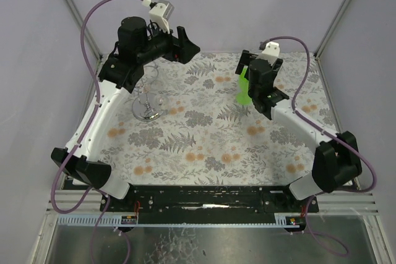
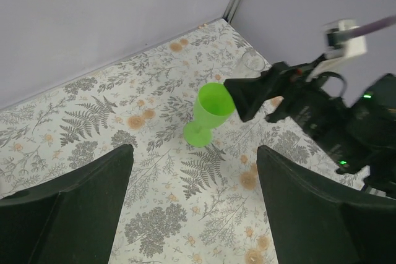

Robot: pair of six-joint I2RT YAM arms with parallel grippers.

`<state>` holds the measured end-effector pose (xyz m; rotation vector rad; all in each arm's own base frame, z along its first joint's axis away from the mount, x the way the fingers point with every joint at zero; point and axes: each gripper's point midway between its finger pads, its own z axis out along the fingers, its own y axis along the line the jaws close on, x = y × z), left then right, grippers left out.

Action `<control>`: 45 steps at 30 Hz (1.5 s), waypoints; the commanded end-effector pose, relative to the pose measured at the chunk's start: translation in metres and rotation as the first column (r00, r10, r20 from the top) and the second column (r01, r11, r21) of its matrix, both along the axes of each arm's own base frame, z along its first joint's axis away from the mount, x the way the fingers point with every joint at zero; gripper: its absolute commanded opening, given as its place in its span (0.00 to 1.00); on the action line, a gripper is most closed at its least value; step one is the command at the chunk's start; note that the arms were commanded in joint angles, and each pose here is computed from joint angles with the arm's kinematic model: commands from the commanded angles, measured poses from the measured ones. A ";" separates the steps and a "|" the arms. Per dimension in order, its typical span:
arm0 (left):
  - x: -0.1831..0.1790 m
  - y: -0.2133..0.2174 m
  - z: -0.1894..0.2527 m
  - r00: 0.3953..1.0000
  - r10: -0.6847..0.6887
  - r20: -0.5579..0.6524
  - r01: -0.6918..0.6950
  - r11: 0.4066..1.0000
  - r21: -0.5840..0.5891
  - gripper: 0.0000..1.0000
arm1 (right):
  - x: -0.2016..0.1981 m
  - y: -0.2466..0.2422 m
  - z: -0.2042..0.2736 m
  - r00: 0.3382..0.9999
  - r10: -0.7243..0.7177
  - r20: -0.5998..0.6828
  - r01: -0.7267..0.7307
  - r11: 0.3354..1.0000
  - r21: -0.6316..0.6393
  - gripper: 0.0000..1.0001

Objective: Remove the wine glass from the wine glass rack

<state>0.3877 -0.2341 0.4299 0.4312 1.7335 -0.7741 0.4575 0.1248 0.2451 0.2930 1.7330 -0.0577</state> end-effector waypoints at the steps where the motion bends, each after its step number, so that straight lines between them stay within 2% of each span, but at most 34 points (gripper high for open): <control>1: 0.005 0.014 0.026 0.997 0.053 0.060 -0.049 0.997 -0.065 0.80 | -0.009 0.021 0.046 0.990 0.121 0.074 -0.127 0.990 0.069 0.99; 7: 0.012 0.028 0.028 0.995 0.090 0.042 -0.085 0.991 -0.102 0.80 | -0.008 0.051 0.078 0.962 0.250 0.107 -0.264 0.953 0.149 0.99; 11: 0.023 0.052 0.032 0.987 0.154 0.036 -0.149 0.982 -0.116 0.80 | 0.009 0.105 0.136 0.897 0.427 0.117 -0.442 0.859 0.258 0.99; 12: 0.027 0.061 0.033 0.984 0.175 0.030 -0.171 0.978 -0.120 0.80 | 0.019 0.121 0.145 0.875 0.474 0.094 -0.480 0.829 0.288 0.99; 13: 0.033 0.071 0.034 0.980 0.198 0.022 -0.194 0.973 -0.125 0.80 | 0.037 0.143 0.135 0.851 0.523 0.044 -0.506 0.797 0.328 0.99; 15: 0.042 0.089 0.035 0.971 0.239 -0.001 -0.237 0.961 -0.142 0.80 | 0.054 0.176 0.146 0.790 0.613 0.035 -0.564 0.701 0.437 1.00; 16: 0.047 0.101 0.036 0.964 0.264 -0.006 -0.262 0.954 -0.145 0.81 | 0.059 0.188 0.181 0.755 0.643 0.132 -0.613 0.620 0.490 0.99; 19: 0.052 0.121 0.037 0.951 0.310 -0.007 -0.308 0.941 -0.141 0.84 | 0.077 0.217 0.165 0.672 0.710 0.209 -0.589 0.343 0.731 0.97; 21: 0.050 0.133 0.038 0.940 0.340 0.005 -0.336 0.932 -0.134 0.90 | 0.080 0.228 0.148 0.652 0.721 0.236 -0.555 0.242 0.796 1.00; 25: 0.042 0.154 0.035 0.914 0.403 0.046 -0.396 0.912 -0.106 0.93 | 0.074 0.235 0.128 0.632 0.745 0.215 -0.550 0.235 0.802 0.99; 29: 0.035 0.163 0.027 0.901 0.431 0.052 -0.426 0.900 -0.090 0.94 | 0.072 0.238 0.129 0.618 0.753 0.225 -0.560 0.221 0.798 0.99; 36: 0.031 0.162 0.017 0.905 0.426 0.006 -0.423 0.900 -0.103 0.93 | 0.066 0.259 0.133 0.560 0.775 0.293 -0.569 0.103 0.816 0.99; 39: 0.031 0.162 0.016 0.905 0.426 -0.003 -0.424 0.899 -0.106 0.93 | 0.064 0.271 0.129 0.543 0.784 0.301 -0.555 0.066 0.829 0.94; 45: 0.028 0.159 0.011 0.909 0.416 -0.028 -0.416 0.902 -0.117 0.93 | 0.056 0.300 0.114 0.515 0.807 0.289 -0.523 0.029 0.852 0.89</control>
